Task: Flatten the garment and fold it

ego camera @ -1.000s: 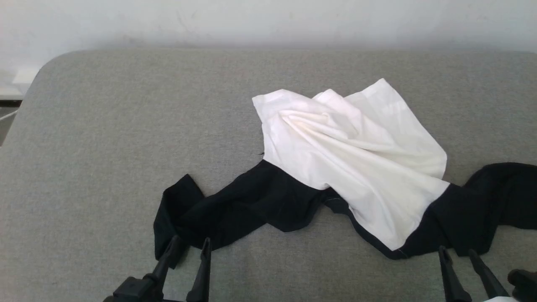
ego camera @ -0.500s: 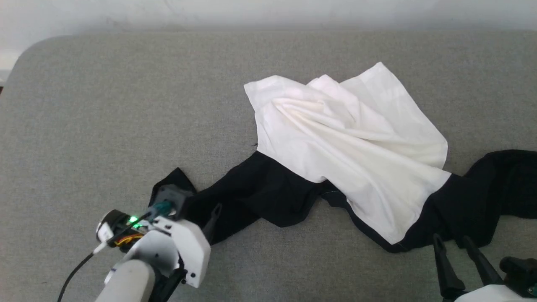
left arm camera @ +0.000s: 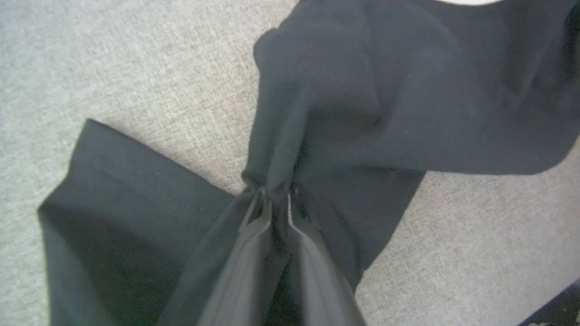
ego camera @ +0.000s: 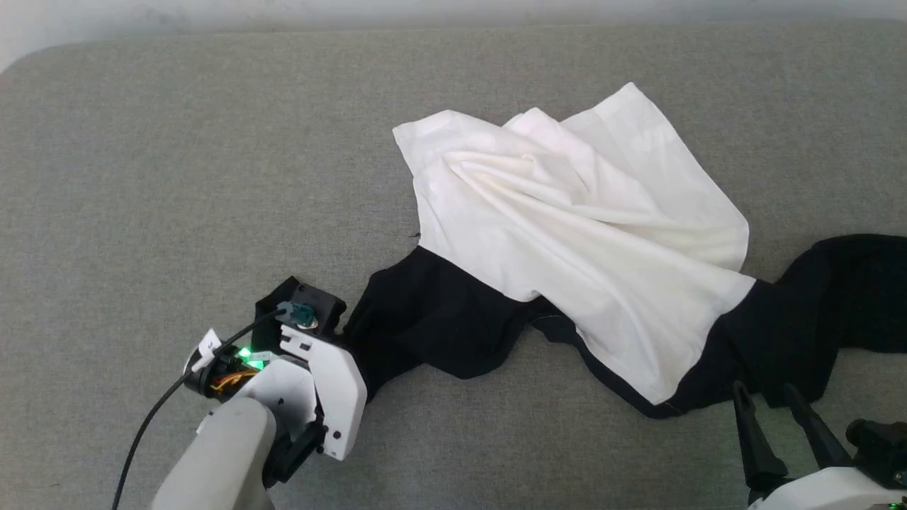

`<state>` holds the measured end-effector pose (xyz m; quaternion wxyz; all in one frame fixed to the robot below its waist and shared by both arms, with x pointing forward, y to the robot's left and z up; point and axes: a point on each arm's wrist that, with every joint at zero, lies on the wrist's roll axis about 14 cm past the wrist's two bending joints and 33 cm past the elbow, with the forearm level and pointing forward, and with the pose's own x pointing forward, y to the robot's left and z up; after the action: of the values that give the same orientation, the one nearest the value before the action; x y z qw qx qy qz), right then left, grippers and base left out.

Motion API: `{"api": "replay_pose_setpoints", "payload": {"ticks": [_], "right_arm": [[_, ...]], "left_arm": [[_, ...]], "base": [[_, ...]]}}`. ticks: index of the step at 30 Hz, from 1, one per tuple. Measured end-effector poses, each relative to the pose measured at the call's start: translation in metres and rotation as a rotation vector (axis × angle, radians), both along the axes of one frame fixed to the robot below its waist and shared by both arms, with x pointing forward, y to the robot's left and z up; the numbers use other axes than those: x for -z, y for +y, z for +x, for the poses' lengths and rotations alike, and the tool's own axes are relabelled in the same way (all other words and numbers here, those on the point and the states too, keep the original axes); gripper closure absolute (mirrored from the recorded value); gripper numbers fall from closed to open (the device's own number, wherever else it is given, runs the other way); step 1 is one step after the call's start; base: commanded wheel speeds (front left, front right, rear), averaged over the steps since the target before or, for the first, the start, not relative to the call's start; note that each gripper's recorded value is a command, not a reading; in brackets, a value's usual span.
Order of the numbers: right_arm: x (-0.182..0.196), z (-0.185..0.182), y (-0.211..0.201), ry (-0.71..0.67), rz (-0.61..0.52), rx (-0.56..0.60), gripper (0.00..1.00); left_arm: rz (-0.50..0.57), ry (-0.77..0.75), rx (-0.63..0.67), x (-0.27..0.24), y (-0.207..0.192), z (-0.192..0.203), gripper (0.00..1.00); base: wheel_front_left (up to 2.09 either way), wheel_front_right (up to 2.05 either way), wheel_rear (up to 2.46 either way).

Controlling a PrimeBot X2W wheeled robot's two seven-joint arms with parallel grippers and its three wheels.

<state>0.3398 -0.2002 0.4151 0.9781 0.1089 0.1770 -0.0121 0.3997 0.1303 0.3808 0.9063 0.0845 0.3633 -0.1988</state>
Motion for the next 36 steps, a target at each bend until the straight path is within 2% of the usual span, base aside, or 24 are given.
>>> {"api": "replay_pose_setpoints", "payload": {"ticks": [6,9,13,19,21,23,27,28,30,33,36], "right_arm": [[-0.006,0.003,0.002,-0.019,0.001,-0.009,0.00],[-0.006,0.002,0.004,-0.018,0.002,-0.013,0.00],[-0.005,0.001,0.003,-0.011,0.002,-0.011,0.00],[0.000,-0.001,0.001,0.010,-0.007,-0.010,0.00],[0.001,-0.001,0.003,0.019,-0.008,-0.016,0.00],[0.001,0.000,0.004,0.020,-0.012,-0.022,0.00],[0.000,0.000,0.007,0.020,-0.017,-0.035,0.00],[-0.001,0.000,0.007,0.021,-0.016,-0.037,0.00],[-0.003,-0.003,0.008,0.017,-0.017,-0.040,0.00],[-0.005,-0.003,0.009,0.009,-0.017,-0.042,0.00],[-0.007,-0.003,0.010,0.003,-0.016,-0.046,0.00]], "left_arm": [[-0.110,0.033,-0.070,-0.008,0.008,-0.005,1.00],[-0.103,0.042,-0.144,-0.013,0.044,-0.009,1.00],[-0.035,0.026,-0.263,-0.021,0.101,-0.015,1.00],[-0.022,-0.049,-0.356,-0.027,0.134,-0.023,0.99],[-0.033,-0.079,-0.376,-0.027,0.135,-0.023,0.00],[-0.070,-0.089,-0.386,-0.025,0.128,-0.024,0.00],[-0.216,-0.174,-0.412,-0.043,0.108,-0.017,0.00],[-0.258,-0.218,-0.414,-0.053,0.104,-0.013,0.00],[-0.348,-0.411,-0.413,-0.097,0.097,-0.004,0.00],[-0.344,-0.635,-0.420,-0.138,0.101,-0.005,0.00],[-0.253,-0.769,-0.419,-0.150,0.104,-0.016,0.00]], "base": [[0.00,0.00,0.00],[0.00,0.00,0.00],[0.00,0.00,0.00],[0.00,0.00,0.00],[0.00,0.00,0.00],[0.00,0.00,0.00],[0.00,0.00,0.00],[0.00,0.00,0.00],[0.00,0.00,0.00],[0.00,0.00,0.00],[0.00,0.00,0.00]]}}
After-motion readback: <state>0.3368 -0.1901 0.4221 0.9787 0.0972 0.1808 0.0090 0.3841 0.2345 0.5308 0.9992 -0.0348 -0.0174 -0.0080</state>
